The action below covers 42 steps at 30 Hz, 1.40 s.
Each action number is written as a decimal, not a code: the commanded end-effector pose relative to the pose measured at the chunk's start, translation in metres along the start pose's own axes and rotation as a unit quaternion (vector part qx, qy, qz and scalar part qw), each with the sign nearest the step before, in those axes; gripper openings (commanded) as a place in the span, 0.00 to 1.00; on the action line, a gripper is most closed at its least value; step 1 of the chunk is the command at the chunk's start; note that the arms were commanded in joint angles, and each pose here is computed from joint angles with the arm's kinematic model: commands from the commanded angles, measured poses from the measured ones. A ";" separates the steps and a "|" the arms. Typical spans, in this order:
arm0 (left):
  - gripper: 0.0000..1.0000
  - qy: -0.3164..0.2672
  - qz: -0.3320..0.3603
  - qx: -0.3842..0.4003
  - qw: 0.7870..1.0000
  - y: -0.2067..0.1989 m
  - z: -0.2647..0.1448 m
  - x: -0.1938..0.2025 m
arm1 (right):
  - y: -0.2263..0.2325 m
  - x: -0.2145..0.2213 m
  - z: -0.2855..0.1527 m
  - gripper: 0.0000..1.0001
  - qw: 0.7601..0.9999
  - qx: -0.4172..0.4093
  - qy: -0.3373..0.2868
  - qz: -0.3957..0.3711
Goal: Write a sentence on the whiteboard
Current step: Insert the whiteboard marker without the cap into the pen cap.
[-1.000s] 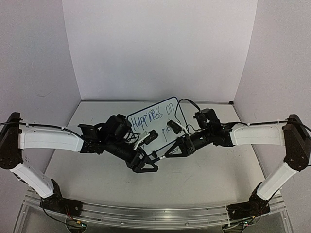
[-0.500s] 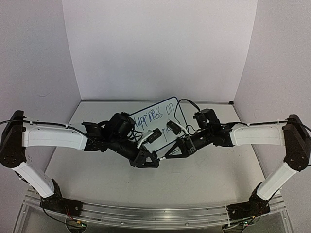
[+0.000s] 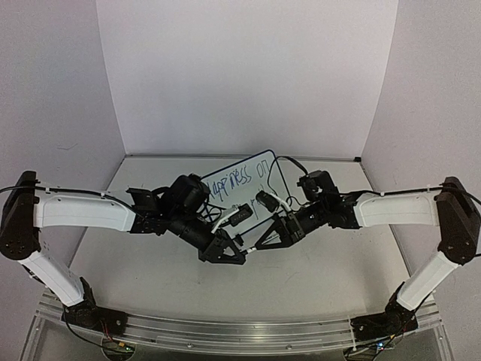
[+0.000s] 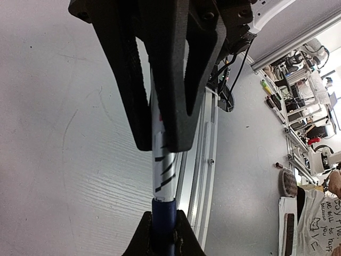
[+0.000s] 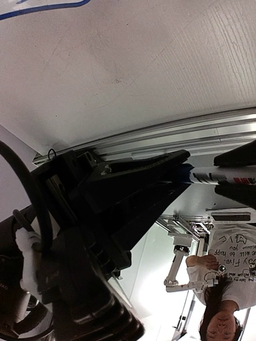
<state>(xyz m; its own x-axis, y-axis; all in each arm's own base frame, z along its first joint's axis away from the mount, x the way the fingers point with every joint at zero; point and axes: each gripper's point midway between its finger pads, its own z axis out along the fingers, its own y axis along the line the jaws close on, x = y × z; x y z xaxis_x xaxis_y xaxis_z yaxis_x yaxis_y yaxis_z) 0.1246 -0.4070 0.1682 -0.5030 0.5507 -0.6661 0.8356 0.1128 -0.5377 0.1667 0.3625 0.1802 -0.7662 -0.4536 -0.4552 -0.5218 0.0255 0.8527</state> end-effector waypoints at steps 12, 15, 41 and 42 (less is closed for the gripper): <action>0.00 -0.103 0.102 0.018 0.989 -0.025 -0.015 -0.077 | 0.024 0.014 0.041 0.00 0.996 -0.050 0.056 -0.040; 0.00 -0.114 0.107 0.011 0.988 -0.026 -0.019 -0.081 | 0.025 0.014 0.042 0.00 0.996 -0.052 0.058 -0.038; 0.04 -0.129 0.090 0.036 0.987 -0.027 -0.035 -0.090 | -0.004 -0.004 0.032 0.00 0.999 0.045 -0.002 -0.030; 0.11 -0.118 0.070 0.019 0.990 -0.018 -0.035 -0.080 | -0.014 -0.013 0.018 0.00 0.997 0.067 -0.026 -0.019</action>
<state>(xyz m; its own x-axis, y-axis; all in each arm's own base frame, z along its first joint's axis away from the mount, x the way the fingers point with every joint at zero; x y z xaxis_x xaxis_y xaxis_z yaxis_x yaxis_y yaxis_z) 0.1141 -0.3924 0.1598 -0.5615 0.6085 -0.5608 0.7627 0.1178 -0.6359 0.1569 0.3843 0.1703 -0.7391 -0.4936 -0.4584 -0.5350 0.0166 0.8447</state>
